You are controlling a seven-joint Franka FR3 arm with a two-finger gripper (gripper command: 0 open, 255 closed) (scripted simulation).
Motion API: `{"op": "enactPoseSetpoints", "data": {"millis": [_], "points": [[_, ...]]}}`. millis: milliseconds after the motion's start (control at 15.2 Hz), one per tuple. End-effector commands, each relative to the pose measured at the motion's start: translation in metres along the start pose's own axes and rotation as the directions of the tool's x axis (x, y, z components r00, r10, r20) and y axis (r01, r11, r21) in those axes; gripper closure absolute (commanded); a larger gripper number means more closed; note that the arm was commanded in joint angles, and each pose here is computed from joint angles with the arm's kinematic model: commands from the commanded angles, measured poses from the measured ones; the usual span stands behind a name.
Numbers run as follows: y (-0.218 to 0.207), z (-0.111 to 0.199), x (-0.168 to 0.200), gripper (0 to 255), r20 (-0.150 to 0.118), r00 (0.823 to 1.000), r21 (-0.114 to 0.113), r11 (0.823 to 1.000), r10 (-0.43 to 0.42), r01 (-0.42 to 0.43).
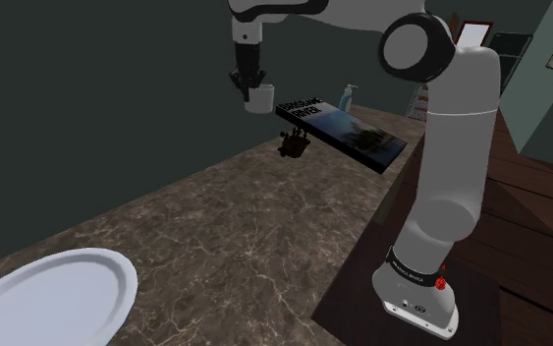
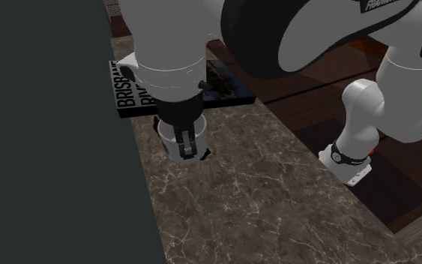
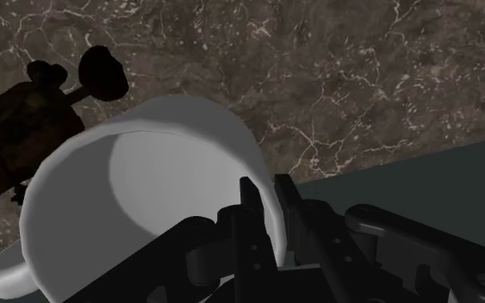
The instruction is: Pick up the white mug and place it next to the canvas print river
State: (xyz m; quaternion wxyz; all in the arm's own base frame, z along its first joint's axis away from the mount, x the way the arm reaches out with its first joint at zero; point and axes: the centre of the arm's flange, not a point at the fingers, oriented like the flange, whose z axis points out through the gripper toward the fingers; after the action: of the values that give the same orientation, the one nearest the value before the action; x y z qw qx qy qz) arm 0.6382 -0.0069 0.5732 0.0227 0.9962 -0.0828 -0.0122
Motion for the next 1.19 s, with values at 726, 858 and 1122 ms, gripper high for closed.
{"op": "enactPoseSetpoints", "data": {"millis": [726, 858, 1122], "points": [[0.14, 0.009, -0.101, 255, 0.0, 1.0, 0.0, 1.0, -0.001, 0.001], [0.162, 0.01, -0.116, 255, 0.0, 1.0, 0.0, 1.0, -0.001, 0.001], [0.205, 0.013, -0.146, 255, 0.0, 1.0, 0.0, 1.0, -0.001, 0.001]]}}
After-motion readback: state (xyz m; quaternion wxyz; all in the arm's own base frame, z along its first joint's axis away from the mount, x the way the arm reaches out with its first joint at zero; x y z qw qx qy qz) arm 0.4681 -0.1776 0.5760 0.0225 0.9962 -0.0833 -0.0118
